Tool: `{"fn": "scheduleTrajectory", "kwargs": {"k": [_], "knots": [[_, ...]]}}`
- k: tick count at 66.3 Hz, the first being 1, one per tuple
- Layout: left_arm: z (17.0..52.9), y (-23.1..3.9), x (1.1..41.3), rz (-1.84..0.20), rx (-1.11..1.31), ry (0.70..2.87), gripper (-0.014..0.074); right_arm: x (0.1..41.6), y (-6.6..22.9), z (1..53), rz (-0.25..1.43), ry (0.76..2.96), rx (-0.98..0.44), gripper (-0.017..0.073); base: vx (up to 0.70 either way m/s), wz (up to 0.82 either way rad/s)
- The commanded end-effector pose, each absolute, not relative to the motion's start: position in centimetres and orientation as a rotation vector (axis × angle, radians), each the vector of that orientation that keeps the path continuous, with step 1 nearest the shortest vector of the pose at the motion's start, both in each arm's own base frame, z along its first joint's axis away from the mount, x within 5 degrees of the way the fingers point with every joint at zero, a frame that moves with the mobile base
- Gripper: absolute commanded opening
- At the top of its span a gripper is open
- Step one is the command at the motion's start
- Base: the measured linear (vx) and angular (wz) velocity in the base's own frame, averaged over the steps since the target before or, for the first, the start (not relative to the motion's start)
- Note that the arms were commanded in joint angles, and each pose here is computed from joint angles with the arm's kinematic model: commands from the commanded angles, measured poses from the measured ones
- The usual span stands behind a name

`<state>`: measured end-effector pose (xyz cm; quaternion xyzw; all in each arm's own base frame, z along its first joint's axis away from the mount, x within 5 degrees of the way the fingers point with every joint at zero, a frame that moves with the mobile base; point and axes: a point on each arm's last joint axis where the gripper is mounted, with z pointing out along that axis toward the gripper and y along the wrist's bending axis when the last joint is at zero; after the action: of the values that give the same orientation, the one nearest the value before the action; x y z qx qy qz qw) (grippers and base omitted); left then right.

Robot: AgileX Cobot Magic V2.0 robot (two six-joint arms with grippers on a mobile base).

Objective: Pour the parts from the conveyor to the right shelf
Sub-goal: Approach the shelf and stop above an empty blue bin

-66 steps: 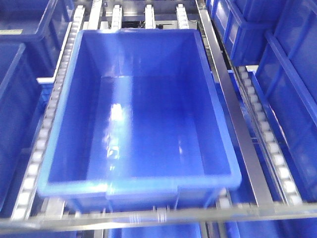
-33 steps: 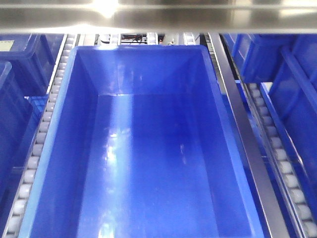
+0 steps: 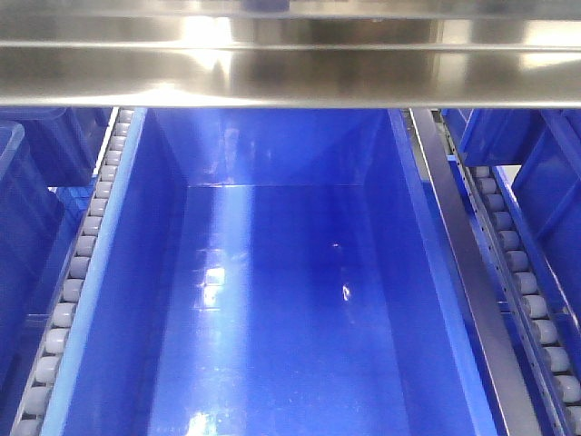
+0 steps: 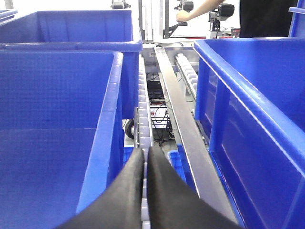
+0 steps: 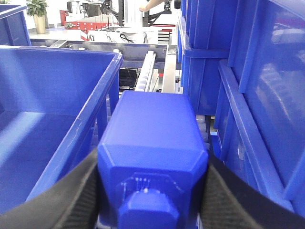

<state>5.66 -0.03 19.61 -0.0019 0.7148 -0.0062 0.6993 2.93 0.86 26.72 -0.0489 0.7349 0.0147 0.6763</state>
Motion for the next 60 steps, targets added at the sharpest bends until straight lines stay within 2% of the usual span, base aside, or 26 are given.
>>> {"fn": "scheduleTrajectory", "kwargs": {"k": [1, 47, 60], "knots": [[21.0, -0.1, 5.5, -0.031, -0.009, 1.489, -0.0006, 2.6, 0.7, 28.2, 0.015, 1.551, -0.094, -0.0001, 0.0, 0.0], [21.0, -0.1, 5.4, -0.031, -0.009, 1.488, -0.0006, 2.6, 0.7, 28.2, 0.014, 1.55, -0.094, -0.0001, 0.0, 0.0], [21.0, -0.1, 5.4, -0.031, -0.009, 1.488, -0.0006, 2.6, 0.4, 29.3, -0.041, 1.424, -0.089, -0.0001, 0.0, 0.0]]}}
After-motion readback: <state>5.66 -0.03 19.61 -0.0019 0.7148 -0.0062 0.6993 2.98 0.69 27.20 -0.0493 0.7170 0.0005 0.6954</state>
